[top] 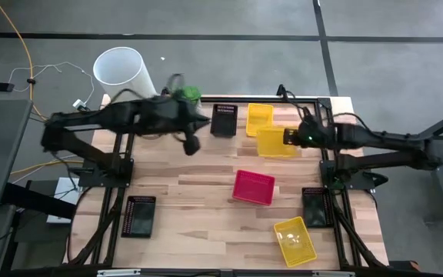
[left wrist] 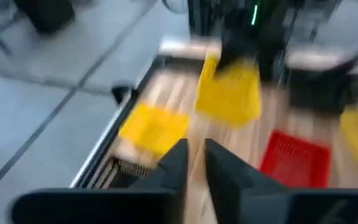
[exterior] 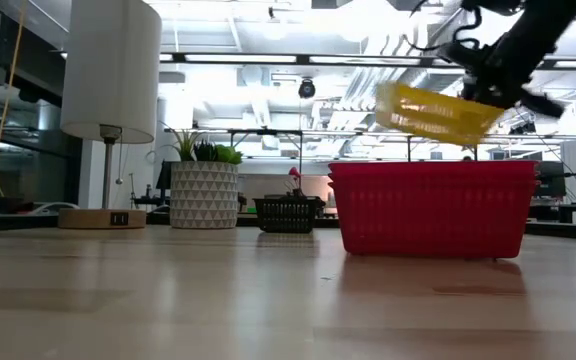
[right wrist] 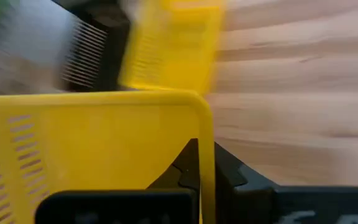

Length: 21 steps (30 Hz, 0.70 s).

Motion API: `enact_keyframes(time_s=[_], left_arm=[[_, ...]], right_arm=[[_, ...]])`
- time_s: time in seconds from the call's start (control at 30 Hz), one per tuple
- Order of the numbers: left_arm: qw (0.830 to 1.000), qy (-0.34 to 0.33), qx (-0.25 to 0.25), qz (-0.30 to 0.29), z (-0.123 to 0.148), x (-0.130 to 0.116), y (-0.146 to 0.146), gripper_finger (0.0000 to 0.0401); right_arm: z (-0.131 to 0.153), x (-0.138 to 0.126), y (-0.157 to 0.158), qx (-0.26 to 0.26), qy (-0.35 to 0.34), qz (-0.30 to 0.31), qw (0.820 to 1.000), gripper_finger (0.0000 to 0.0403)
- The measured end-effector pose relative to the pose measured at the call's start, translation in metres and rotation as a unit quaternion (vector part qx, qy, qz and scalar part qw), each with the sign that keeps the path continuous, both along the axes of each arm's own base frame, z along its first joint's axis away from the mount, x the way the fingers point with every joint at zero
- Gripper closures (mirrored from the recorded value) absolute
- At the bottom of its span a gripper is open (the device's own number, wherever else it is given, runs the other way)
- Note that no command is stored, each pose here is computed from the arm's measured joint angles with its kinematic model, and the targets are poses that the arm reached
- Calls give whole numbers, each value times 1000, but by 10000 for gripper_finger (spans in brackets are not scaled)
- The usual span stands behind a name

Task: Stack baskets by color
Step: Stack the left yellow bin on top of the top yellow bin on the table

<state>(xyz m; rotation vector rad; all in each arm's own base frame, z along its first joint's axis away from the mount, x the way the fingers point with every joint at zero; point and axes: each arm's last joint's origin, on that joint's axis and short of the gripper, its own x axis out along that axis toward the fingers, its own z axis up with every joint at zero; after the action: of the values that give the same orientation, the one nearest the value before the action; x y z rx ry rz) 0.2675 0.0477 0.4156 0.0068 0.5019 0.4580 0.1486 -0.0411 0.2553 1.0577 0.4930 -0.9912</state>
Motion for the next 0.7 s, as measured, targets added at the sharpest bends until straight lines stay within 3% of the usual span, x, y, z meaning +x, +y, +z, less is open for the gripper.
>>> enact_keyframes(time_s=[0.13,0.3,0.4,0.5,0.63,0.7], left_arm=[[995,-101,7,-1,-4,-29,-6,391],[989,-143,-19,14,-21,-52,-10,399],[988,-150,-39,22,-26,-59,-11,399],[988,-150,-46,9,-27,-62,-13,400],[987,-153,-46,-10,-25,-65,-15,401],[987,-153,-51,-24,-25,-67,-16,401]], right_arm=[[-25,13,3,9,-195,-66,979,403],[-51,31,1,6,-356,-218,909,403],[-61,40,-2,-6,-377,-312,872,403],[-62,58,-5,-9,-382,-362,850,403],[-70,82,-11,0,-306,-420,854,403],[-72,90,-19,-7,-251,-436,864,403]])
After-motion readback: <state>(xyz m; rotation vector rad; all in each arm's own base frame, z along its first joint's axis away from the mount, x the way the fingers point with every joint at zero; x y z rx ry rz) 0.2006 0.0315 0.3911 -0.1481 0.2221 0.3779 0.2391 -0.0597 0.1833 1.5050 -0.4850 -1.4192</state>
